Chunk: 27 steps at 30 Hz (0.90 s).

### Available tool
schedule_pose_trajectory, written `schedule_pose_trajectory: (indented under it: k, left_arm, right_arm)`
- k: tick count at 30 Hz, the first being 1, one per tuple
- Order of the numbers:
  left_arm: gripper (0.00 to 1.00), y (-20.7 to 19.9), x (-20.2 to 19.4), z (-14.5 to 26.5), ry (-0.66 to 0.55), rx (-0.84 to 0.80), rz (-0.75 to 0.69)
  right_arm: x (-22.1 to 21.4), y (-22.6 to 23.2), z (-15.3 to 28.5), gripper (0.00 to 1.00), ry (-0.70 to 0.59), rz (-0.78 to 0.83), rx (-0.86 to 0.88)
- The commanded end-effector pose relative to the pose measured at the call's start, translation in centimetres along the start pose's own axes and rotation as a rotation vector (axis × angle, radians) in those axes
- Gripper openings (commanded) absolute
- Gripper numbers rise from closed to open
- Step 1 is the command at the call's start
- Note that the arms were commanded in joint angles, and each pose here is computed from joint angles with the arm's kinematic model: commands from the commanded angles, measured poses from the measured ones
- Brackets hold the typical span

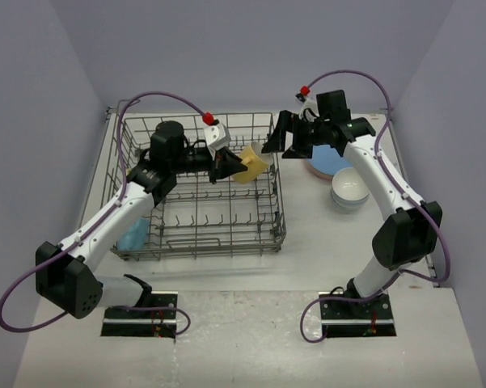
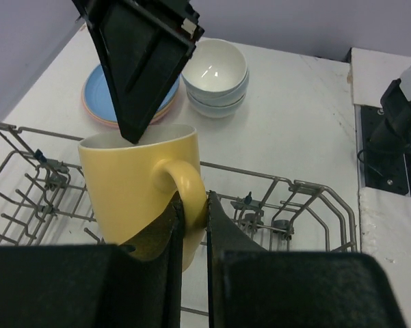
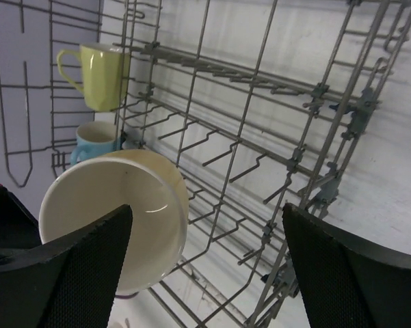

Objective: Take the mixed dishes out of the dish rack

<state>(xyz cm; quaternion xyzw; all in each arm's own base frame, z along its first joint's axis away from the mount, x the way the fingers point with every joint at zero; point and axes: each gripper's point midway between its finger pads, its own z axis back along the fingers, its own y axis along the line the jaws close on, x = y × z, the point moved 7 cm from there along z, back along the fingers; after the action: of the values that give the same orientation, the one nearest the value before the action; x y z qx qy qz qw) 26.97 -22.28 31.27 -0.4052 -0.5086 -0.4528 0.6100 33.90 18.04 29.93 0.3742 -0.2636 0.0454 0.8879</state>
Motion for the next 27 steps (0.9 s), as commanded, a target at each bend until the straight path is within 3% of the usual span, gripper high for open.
schedule_pose_trajectory:
  k: [1, 3, 5, 6, 7, 9, 13, 15, 17, 19, 22, 25, 27]
  left_arm:
    - [0.0, -1.2, 4.7, 0.5, -0.16, -0.064, -0.219]
    - [0.0, -1.4, 4.7, 0.4, -0.167, -0.078, -0.231]
    - [0.0, -1.5, 4.7, 0.2, -0.171, -0.087, -0.238]
    - [0.0, -1.6, 4.7, 0.1, -0.171, -0.092, -0.24]
    - [0.0, -1.7, 4.6, 0.2, -0.171, -0.095, -0.242]
    - [0.0, -1.7, 4.7, 0.1, -0.173, -0.097, -0.246]
    - [0.0, -2.0, 4.5, 0.1, -0.176, -0.109, -0.246]
    - [0.02, -1.5, 4.4, 0.1, -0.167, -0.063, -0.214]
    - [0.57, -1.1, 4.2, 0.2, -0.149, -0.004, -0.17]
    - [0.97, -0.9, 4.2, 0.4, -0.144, 0.038, -0.131]
    - [1.0, -0.1, 4.1, 1.0, -0.13, 0.192, -0.006]
    - [1.0, 2.7, 2.7, 2.5, -0.07, 0.564, 0.191]
    - [1.0, 3.1, 1.5, 3.5, -0.01, 0.706, 0.326]
  right_arm:
    - [-1.9, 1.3, 0.0, 0.89, 0.113, -0.035, 0.148]
    - [-2.3, 1.8, -0.1, 0.82, 0.127, -0.025, 0.189]
    - [-2.7, 2.0, -0.2, 0.68, 0.153, -0.022, 0.218]
    - [-2.8, 2.2, -0.3, 0.6, 0.161, -0.018, 0.235]
    - [-3.0, 2.3, -0.3, 0.45, 0.172, -0.024, 0.248]
    - [-3.2, 2.5, -0.3, 0.35, 0.188, -0.029, 0.272]
    - [-2.8, 3.4, 0.7, 0.0, 0.154, -0.008, 0.293]
    - [-1.9, 3.5, 1.5, 0.0, 0.068, 0.008, 0.211]
    - [-1.2, 3.3, 2.6, 0.0, -0.004, 0.009, 0.15]
    - [-0.6, 3.1, 4.3, 0.0, -0.088, 0.014, 0.094]
    - [0.5, 0.6, 6.1, 0.0, -0.231, -0.032, -0.087]
    - [0.8, -2.7, 8.6, 0.0, -0.396, -0.099, -0.328]
    - [0.7, -4.2, 10.1, 0.0, -0.464, -0.116, -0.428]
